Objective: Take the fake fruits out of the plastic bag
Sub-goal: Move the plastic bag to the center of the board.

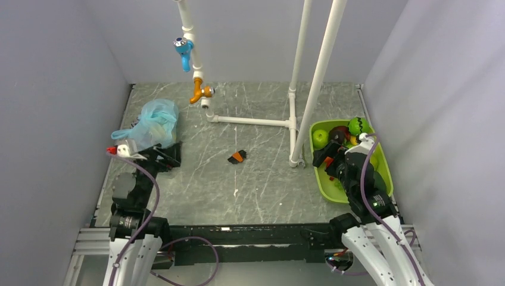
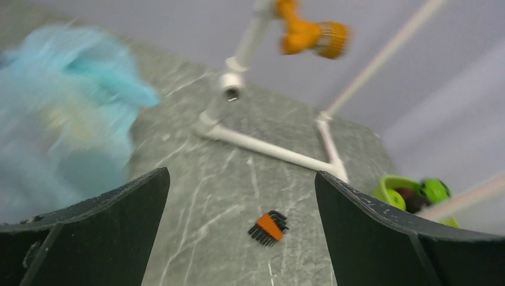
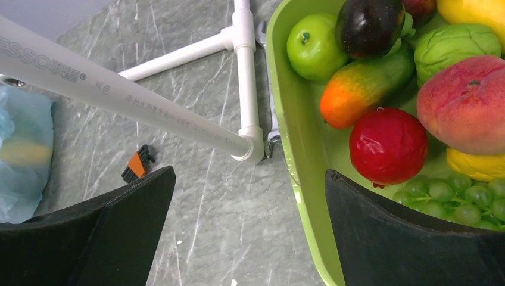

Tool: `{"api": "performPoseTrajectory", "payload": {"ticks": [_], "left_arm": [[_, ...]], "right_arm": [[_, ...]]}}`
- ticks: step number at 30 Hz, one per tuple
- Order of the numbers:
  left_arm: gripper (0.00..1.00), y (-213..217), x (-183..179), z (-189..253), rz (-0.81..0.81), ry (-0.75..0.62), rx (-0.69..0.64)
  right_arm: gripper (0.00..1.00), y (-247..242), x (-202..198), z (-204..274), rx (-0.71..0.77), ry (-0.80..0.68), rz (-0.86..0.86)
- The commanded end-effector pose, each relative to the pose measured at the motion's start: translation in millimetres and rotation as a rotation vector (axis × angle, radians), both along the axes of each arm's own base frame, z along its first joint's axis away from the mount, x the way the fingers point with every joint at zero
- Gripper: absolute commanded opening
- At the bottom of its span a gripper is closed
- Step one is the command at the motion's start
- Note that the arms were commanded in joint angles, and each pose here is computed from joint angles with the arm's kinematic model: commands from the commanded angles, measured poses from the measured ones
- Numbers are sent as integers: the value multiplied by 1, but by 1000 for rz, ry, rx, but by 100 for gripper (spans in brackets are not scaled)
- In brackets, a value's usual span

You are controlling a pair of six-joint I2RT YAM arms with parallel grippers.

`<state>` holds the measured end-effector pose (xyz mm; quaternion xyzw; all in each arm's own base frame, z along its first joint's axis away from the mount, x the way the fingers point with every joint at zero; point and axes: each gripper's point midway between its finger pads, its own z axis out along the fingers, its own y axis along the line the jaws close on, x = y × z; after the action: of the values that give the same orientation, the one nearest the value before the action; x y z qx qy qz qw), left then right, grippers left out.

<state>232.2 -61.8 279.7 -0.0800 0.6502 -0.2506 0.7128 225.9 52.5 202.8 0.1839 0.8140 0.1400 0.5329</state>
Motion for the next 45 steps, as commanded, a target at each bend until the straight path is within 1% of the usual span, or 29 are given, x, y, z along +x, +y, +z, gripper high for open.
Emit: {"api": "performPoseTrajectory", "payload": {"ticks": [1,2,3,7,9,11,14,16,18,20,23,26,28,30,32,34,38,39,42,43,45], "left_arm": [[99,63,4,-35,403,285,-228],[99,69,3,-45,451,348,-241],[99,73,2,-51,482,399,-226],[99,80,-5,-68,547,587,-156],[99,73,-2,-69,488,641,-75],[99,61,2,-76,391,698,25],[99,55,9,-88,330,774,92],[99,61,7,-98,357,856,112],[99,75,5,-105,432,911,111],[99,88,9,-106,493,914,93],[99,97,29,-105,479,855,104],[99,105,46,-99,477,835,171],[99,111,55,-92,489,832,210],[99,111,67,-88,467,831,245],[98,114,75,-88,455,856,274],[96,118,81,-91,455,887,287],[95,124,87,-109,427,972,229],[92,124,88,-114,413,981,215],[76,124,85,-130,386,1009,164],[72,124,82,-132,377,1022,149],[70,123,80,-134,368,1025,142]], "right_arm": [[100,3,2,10,-1,-6,16],[100,5,2,8,3,-2,28],[100,8,2,7,8,4,40],[100,21,2,2,42,34,98],[100,32,1,3,75,47,147],[100,47,-1,6,112,47,219],[100,77,-10,14,164,23,403],[100,92,-15,19,192,7,499],[100,102,-19,20,212,7,566],[100,109,-21,19,222,21,617],[100,128,-30,19,264,39,743],[100,148,-37,12,281,86,815],[100,161,-43,8,257,108,841],[100,176,-50,6,235,120,865],[100,194,-60,6,231,121,905],[100,210,-71,5,231,115,947],[100,226,-78,-3,219,127,960],[100,228,-78,-5,220,133,959],[100,234,-82,-11,231,156,969],[100,235,-82,-11,236,157,972],[100,236,-83,-11,248,151,974]]}}
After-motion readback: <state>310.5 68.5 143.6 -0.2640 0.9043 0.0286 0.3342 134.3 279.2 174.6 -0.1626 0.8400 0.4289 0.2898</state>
